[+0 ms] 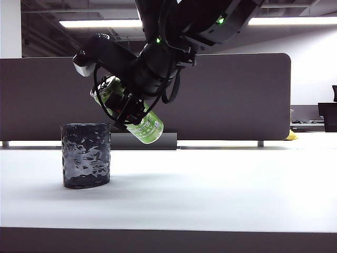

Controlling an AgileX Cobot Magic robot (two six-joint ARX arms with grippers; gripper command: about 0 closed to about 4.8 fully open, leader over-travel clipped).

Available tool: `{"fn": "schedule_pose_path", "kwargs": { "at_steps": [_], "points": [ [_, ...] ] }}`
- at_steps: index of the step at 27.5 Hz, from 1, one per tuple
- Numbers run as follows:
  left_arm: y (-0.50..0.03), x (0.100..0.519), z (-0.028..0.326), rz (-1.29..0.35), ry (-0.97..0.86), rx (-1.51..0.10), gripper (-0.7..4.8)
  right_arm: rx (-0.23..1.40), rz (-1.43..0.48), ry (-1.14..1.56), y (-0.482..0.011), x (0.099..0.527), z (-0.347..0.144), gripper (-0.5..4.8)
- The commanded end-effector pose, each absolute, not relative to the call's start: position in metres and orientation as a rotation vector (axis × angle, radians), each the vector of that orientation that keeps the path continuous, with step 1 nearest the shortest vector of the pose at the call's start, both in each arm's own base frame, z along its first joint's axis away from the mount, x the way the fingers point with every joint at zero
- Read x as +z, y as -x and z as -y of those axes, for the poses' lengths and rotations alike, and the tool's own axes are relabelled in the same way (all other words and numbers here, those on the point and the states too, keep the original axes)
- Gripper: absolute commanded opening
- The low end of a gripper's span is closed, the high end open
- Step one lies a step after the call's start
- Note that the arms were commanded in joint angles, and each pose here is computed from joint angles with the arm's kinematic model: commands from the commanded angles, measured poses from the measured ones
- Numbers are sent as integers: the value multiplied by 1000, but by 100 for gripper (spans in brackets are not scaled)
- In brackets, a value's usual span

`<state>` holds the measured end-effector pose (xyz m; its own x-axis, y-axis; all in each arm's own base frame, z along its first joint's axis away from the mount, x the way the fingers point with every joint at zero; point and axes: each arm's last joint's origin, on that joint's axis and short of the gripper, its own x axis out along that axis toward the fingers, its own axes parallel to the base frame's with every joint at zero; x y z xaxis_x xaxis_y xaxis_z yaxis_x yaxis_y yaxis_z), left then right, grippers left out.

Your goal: Pick up the metal can, pour some water into the cup, then place the can back on the table.

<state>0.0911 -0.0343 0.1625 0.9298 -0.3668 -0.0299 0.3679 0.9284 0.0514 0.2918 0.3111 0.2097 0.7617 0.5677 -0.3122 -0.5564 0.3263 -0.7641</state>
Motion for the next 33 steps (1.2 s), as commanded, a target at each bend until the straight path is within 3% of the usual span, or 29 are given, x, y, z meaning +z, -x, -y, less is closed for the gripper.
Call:
{"fn": "schedule_pose_path", "kwargs": {
  "at_steps": [1, 33],
  "points": [
    [-91, 164, 34, -7, -54, -376, -5, 710, 92, 1008, -292, 221, -313, 237],
    [-91, 164, 34, -7, -54, -376, -5, 761, 268, 1192, -292, 226, -316, 233]
  ]
}}
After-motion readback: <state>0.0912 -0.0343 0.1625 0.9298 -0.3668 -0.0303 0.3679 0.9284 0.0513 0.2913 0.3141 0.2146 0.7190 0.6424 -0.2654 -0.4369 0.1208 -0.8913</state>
